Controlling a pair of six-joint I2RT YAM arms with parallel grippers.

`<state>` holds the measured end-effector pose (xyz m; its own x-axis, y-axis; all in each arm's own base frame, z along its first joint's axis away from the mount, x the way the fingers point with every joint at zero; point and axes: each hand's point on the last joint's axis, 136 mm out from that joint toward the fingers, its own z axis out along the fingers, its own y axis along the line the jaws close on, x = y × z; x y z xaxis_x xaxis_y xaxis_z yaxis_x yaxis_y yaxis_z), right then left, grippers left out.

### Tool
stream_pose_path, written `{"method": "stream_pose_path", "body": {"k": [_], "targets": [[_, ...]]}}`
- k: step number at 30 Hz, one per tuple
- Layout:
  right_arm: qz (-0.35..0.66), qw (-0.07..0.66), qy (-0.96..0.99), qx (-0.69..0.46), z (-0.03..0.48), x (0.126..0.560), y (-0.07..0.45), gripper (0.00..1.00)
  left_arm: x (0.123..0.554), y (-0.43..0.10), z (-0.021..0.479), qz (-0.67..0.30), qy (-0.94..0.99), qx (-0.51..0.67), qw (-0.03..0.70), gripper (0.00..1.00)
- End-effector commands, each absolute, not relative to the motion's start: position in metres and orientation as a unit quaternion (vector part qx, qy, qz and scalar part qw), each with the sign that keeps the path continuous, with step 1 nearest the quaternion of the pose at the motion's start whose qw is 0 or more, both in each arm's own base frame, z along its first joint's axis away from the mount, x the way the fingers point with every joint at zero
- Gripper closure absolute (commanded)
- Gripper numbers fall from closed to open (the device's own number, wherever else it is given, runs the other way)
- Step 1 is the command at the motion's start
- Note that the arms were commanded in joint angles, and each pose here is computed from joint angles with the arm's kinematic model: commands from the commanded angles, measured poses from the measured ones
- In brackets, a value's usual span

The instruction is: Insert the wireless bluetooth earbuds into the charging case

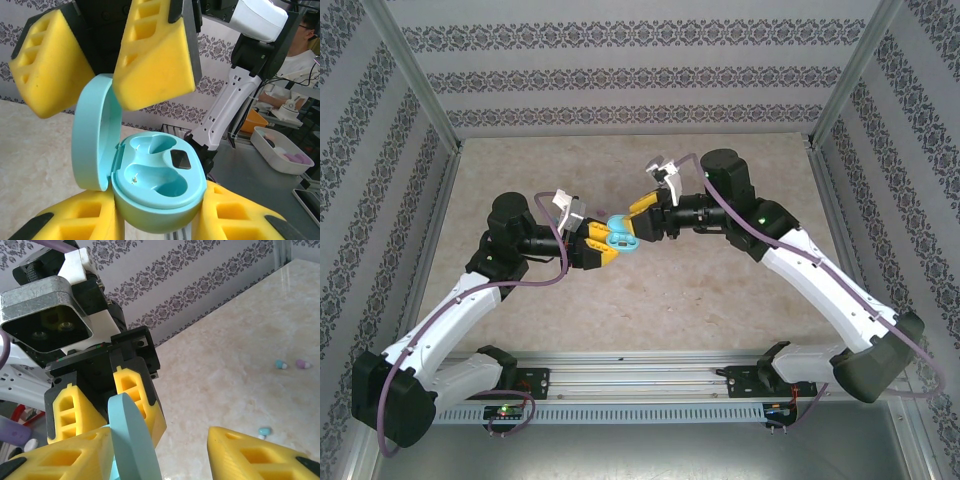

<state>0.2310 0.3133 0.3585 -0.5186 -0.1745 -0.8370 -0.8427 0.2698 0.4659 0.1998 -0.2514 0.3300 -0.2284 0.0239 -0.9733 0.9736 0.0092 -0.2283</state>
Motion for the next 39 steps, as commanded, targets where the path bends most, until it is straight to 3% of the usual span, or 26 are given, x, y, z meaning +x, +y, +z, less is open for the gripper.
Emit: {"method": "stream_pose_path", "body": {"k": [1, 4, 11, 16, 21, 24, 28, 39], "targets": [[0.514, 0.331, 0.706, -0.358, 0.362, 0.228, 0.321, 0.49, 0.19, -0.253, 0.346, -0.554, 0.532, 0.465, 0.44, 0.91], [0.517, 0.322, 0.704, -0.365, 0.359, 0.224, 0.323, 0.57, 0.19, -0.253, 0.346, -0.554, 0.533, 0.464, 0.441, 0.9], [0.45, 0.326, 0.732, -0.394, 0.345, 0.222, 0.324, 0.88, 0.194, -0.252, 0.346, -0.546, 0.543, 0.454, 0.447, 0.83], [0.421, 0.362, 0.72, -0.417, 0.352, 0.22, 0.325, 0.99, 0.194, -0.251, 0.344, -0.54, 0.55, 0.455, 0.447, 0.79], [0.396, 0.405, 0.695, -0.443, 0.362, 0.215, 0.326, 1.0, 0.192, -0.25, 0.344, -0.535, 0.551, 0.456, 0.449, 0.68], [0.374, 0.432, 0.678, -0.463, 0.364, 0.212, 0.326, 1.0, 0.191, -0.25, 0.344, -0.535, 0.55, 0.457, 0.45, 0.51], [0.354, 0.458, 0.655, -0.486, 0.365, 0.207, 0.326, 1.0, 0.188, -0.25, 0.344, -0.537, 0.545, 0.461, 0.449, 0.38], [0.328, 0.476, 0.644, -0.502, 0.362, 0.21, 0.329, 1.0, 0.191, -0.252, 0.346, -0.554, 0.543, 0.454, 0.439, 0.3]]}}
